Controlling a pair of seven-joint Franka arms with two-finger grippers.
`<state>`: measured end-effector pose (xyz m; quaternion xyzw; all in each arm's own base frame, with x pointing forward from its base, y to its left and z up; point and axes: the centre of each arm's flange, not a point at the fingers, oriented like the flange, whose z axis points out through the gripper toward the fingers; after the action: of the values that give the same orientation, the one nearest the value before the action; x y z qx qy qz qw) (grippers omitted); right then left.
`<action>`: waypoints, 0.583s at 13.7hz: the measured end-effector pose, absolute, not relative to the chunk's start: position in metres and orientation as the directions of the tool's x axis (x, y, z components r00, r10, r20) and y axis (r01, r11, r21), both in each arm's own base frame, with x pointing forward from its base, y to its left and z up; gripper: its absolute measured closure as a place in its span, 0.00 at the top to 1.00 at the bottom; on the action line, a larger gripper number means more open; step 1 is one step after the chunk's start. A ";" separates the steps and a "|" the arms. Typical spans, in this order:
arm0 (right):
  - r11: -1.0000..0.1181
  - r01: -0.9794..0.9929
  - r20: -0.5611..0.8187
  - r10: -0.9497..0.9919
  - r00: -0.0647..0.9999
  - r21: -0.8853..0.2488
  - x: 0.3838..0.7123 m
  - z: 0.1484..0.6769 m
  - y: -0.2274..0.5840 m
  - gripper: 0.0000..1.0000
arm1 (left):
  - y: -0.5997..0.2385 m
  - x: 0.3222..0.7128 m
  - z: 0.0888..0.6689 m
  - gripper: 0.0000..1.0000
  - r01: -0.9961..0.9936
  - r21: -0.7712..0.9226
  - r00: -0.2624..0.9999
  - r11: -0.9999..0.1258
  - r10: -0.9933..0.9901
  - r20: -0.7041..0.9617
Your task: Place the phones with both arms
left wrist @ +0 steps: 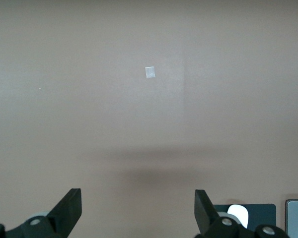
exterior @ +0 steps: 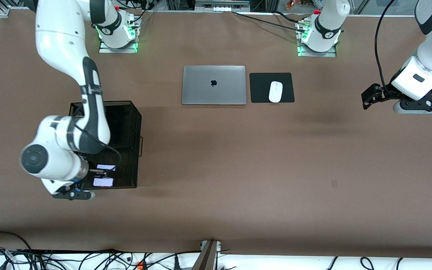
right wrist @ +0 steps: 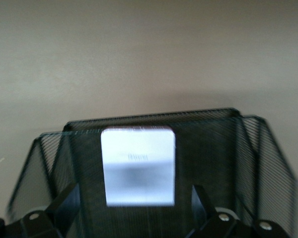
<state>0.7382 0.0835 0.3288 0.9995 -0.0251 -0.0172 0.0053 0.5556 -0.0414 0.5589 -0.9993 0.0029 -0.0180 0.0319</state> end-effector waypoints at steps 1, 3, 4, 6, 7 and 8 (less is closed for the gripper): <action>-0.998 -0.057 -0.051 -0.057 0.997 -0.004 0.732 0.358 0.078 1.00 | -0.042 0.556 0.559 1.00 -0.005 -0.064 0.999 -0.998 -0.007 0.036; -0.997 -0.070 -0.108 -0.067 0.992 -0.025 0.712 0.416 0.063 1.00 | -0.042 0.556 0.559 1.00 -0.006 -0.064 0.999 -0.998 -0.008 0.036; -0.997 -0.075 -0.126 -0.072 0.989 -0.022 0.700 0.441 0.053 1.00 | -0.042 0.555 0.559 1.00 -0.006 -0.064 0.999 -0.998 -0.009 0.036; -0.997 -0.076 -0.132 -0.076 0.988 0.002 0.676 0.472 0.035 1.00 | -0.043 0.555 0.559 1.00 -0.008 -0.064 0.999 -0.998 -0.010 0.036; -0.997 -0.071 -0.136 -0.072 0.988 0.011 0.662 0.479 0.029 1.00 | -0.044 0.555 0.559 1.00 -0.009 -0.064 0.999 -0.998 -0.011 0.036; -0.998 -0.068 -0.133 -0.069 0.989 0.018 0.648 0.483 0.024 1.00 | -0.045 0.555 0.559 1.00 -0.011 -0.064 0.999 -0.998 -0.014 0.036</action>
<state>0.6480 0.0238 0.4829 0.9971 -0.0343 -0.0671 0.0066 0.5553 -0.0451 0.5589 -0.9993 0.0062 -0.0181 0.0319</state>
